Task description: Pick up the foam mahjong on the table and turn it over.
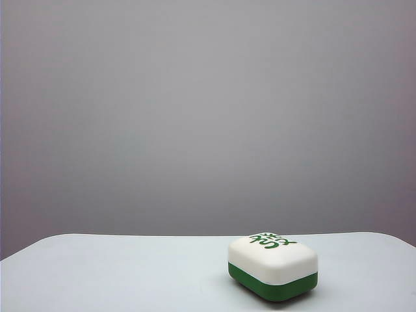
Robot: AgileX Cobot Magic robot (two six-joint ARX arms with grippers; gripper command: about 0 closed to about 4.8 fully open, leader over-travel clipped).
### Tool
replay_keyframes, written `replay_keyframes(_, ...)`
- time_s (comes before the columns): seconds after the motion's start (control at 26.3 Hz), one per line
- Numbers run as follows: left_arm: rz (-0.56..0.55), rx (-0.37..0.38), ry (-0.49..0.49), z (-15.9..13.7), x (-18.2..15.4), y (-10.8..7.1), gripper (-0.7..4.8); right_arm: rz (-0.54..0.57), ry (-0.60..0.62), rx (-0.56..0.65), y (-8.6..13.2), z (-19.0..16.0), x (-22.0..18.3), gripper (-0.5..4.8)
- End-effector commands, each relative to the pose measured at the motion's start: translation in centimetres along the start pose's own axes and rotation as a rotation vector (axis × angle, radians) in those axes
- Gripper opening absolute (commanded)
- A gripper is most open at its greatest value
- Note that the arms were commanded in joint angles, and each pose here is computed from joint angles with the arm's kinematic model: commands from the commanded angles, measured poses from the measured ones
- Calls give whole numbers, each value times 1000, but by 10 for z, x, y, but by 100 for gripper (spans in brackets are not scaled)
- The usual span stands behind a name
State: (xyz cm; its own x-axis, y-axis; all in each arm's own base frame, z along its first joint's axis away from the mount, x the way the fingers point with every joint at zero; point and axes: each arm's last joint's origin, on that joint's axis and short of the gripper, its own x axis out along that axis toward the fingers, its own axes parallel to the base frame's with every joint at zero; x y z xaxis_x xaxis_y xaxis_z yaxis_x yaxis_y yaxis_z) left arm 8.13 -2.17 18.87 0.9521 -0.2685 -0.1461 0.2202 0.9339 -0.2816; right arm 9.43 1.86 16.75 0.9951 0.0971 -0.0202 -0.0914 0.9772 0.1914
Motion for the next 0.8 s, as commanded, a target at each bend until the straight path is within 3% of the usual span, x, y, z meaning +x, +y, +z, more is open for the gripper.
replay_keyframes(0.04, 42, 47, -42, 16, -2, -3, -5, -53, -77, 16, 0, 17, -3, -6)
replay_keyframes(0.23, 50, 166, -27, 44, 5, -11, -5, -59, -111, 18, 0, 40, -5, -6)
replay_keyframes(0.34, 61, 220, 31, 70, 19, -18, -5, -38, -92, 12, 3, 61, 0, -6)
replay_keyframes(0.53, 61, 249, 125, 94, 49, -25, -5, 57, 38, 11, 6, 85, 26, -6)
replay_keyframes(0.68, -85, 238, 250, 95, 77, -29, -5, 208, 228, 41, 7, 83, 75, -6)
replay_keyframes(0.8, -167, 237, 314, 88, 87, -30, -5, 260, 340, 69, 6, 72, 103, -6)
